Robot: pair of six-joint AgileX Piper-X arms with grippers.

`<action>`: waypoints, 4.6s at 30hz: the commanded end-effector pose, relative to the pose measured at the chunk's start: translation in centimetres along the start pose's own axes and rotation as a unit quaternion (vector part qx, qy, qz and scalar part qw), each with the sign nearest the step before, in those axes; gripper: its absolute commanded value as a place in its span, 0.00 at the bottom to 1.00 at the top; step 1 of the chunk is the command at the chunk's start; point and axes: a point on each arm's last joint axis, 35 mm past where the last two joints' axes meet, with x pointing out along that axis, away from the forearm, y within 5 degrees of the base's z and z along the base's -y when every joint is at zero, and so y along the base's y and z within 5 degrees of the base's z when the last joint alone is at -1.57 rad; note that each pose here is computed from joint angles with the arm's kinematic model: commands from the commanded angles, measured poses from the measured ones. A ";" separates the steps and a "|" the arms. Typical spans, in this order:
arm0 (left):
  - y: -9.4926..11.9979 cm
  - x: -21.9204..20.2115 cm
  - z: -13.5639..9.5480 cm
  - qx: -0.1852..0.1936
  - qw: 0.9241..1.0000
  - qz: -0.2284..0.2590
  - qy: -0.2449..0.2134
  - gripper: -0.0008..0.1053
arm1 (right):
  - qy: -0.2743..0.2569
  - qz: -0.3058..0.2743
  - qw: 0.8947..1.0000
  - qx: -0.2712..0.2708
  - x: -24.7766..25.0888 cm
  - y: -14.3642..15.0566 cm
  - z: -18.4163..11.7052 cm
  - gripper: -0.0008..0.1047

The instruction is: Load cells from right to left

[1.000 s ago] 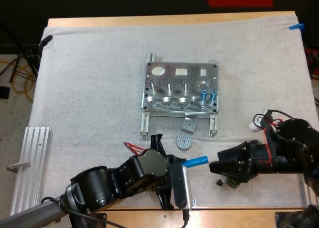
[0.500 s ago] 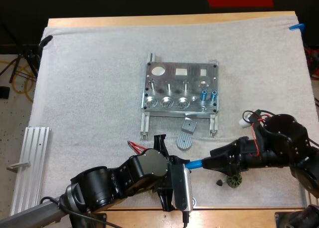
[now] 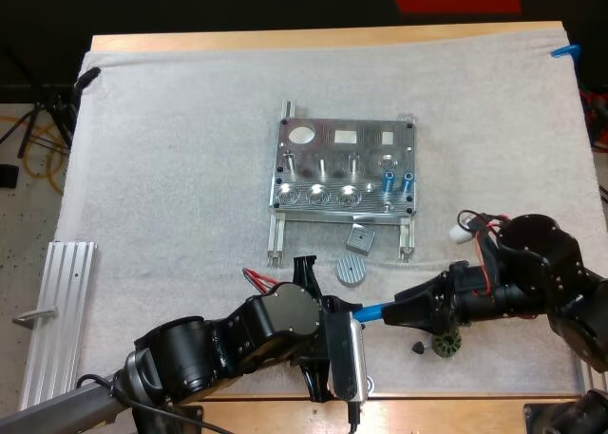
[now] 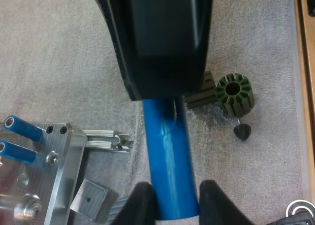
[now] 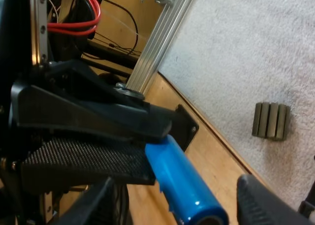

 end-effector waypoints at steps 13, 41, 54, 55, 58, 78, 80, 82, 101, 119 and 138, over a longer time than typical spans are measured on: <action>0.1 -0.3 0.5 0.003 1.000 0.004 -0.025 0.01 | -0.003 0.013 1.000 0.003 -0.1 0.2 0.2 0.13; 0.6 -3.3 0.7 -0.097 0.993 0.062 -0.010 0.63 | -0.009 -0.040 0.998 -0.049 -0.1 -0.2 0.1 0.08; 1.2 -6.9 0.6 -0.277 0.950 0.138 -0.047 0.63 | -0.003 -0.059 0.996 -0.072 -0.1 -0.4 0.0 0.08; 1.2 -6.9 0.5 -0.290 0.946 0.138 -0.048 0.63 | -0.005 -0.059 0.995 -0.074 -0.1 -0.3 0.1 0.08; 1.3 -6.9 0.3 -0.326 0.932 0.152 -0.045 0.63 | -0.007 -0.060 0.994 -0.094 -0.3 0.0 0.4 0.08; 2.6 -7.4 -2.3 -0.438 0.856 0.275 0.010 0.63 | 0.077 -0.248 0.947 -0.188 -4.0 2.7 2.0 0.08; 3.0 -7.4 -2.4 -0.440 0.856 0.271 0.016 0.63 | 0.088 -0.261 0.941 -0.195 -4.4 3.0 2.3 0.08; 3.5 -7.4 -2.6 -0.445 0.854 0.269 0.021 0.63 | 0.108 -0.274 0.934 -0.202 -4.7 3.3 2.9 0.08; 4.9 -7.6 -3.2 -0.444 0.865 0.229 0.040 0.63 | 0.206 -0.293 0.905 -0.231 -2.0 1.7 11.4 0.08; 7.8 -6.3 -4.3 -0.446 0.877 0.179 -0.017 0.63 | 0.278 -0.312 0.867 -0.273 2.4 -2.9 15.0 0.08; 8.2 -6.4 -3.3 -0.385 0.906 0.167 -0.060 0.63 | 0.311 -0.319 0.848 -0.288 7.9 -8.4 18.8 0.08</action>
